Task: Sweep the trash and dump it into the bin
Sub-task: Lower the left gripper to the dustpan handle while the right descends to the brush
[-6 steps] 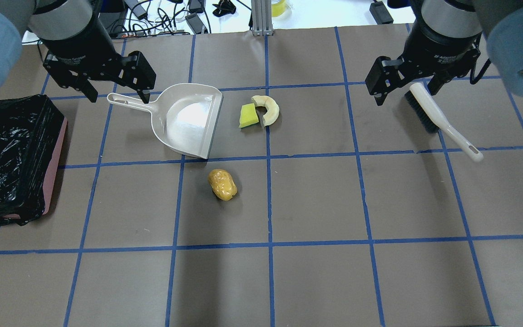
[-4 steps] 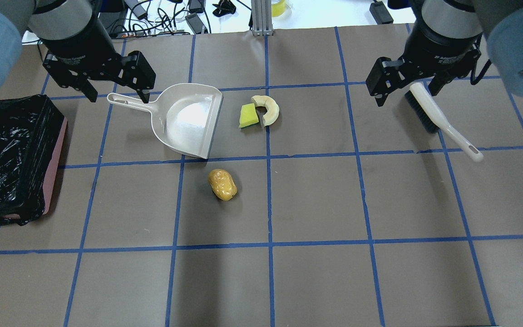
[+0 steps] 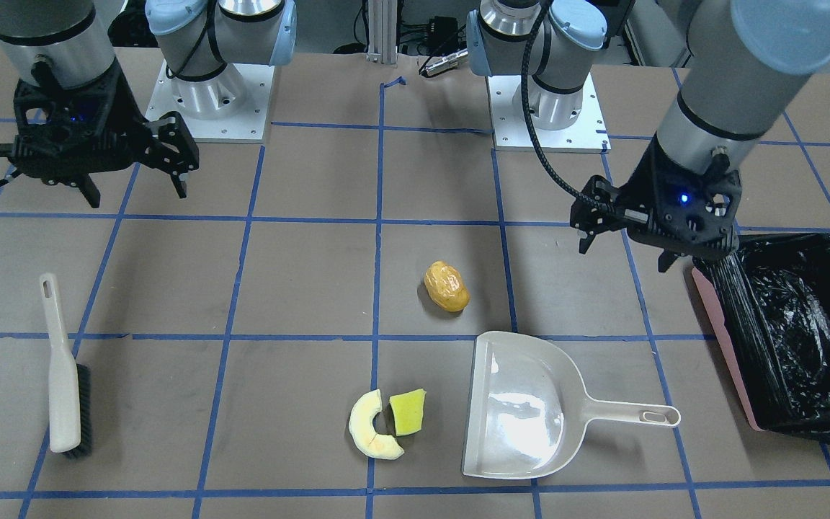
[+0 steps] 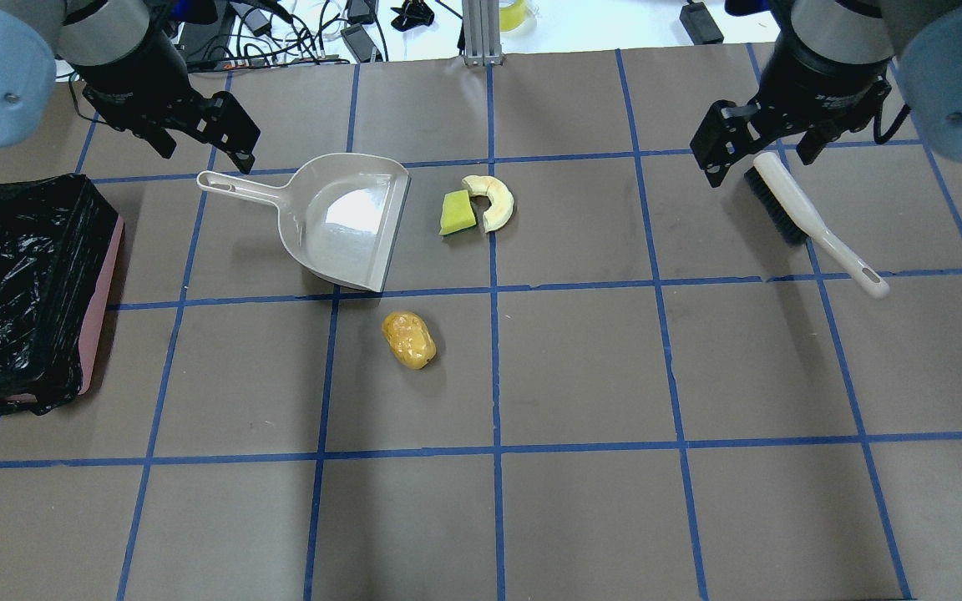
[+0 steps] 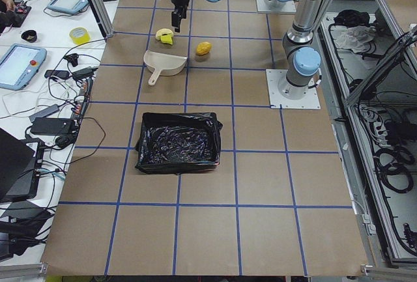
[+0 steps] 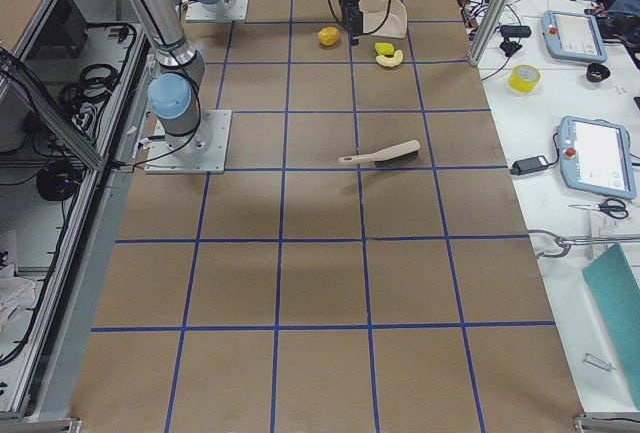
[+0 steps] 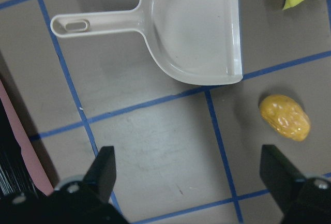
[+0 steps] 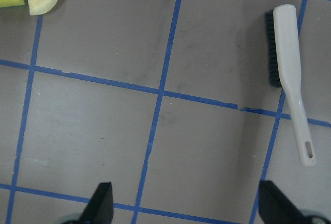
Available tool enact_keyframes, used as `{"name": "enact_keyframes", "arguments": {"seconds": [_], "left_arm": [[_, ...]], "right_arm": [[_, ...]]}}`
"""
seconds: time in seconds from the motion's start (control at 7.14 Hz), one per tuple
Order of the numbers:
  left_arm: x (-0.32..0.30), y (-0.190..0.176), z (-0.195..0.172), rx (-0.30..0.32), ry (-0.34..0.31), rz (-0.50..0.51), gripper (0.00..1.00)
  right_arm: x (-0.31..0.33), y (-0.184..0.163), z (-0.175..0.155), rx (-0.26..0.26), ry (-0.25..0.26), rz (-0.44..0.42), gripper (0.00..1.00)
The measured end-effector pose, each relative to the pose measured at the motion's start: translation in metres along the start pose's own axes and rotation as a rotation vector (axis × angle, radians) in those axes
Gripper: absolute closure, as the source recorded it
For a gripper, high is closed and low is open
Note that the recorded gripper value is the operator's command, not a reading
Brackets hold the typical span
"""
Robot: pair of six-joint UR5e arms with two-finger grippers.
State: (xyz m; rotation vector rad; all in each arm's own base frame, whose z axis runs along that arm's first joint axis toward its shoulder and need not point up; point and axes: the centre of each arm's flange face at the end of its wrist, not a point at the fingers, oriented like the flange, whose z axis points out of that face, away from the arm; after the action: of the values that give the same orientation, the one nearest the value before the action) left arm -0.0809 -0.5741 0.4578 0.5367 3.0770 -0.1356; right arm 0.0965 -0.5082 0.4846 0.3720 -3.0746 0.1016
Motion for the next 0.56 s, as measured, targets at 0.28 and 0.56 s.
{"name": "enact_keyframes", "arguments": {"seconds": [0.28,0.56], "left_arm": [[-0.022,-0.028,0.043,0.013,-0.009,0.373,0.00],[-0.042,-0.044,0.080,0.009,-0.020,0.649,0.09]], "right_arm": [[0.069,-0.011,0.027,-0.008,0.003,-0.144,0.00],[0.139,-0.018,0.060,-0.008,0.018,-0.214,0.00]]}}
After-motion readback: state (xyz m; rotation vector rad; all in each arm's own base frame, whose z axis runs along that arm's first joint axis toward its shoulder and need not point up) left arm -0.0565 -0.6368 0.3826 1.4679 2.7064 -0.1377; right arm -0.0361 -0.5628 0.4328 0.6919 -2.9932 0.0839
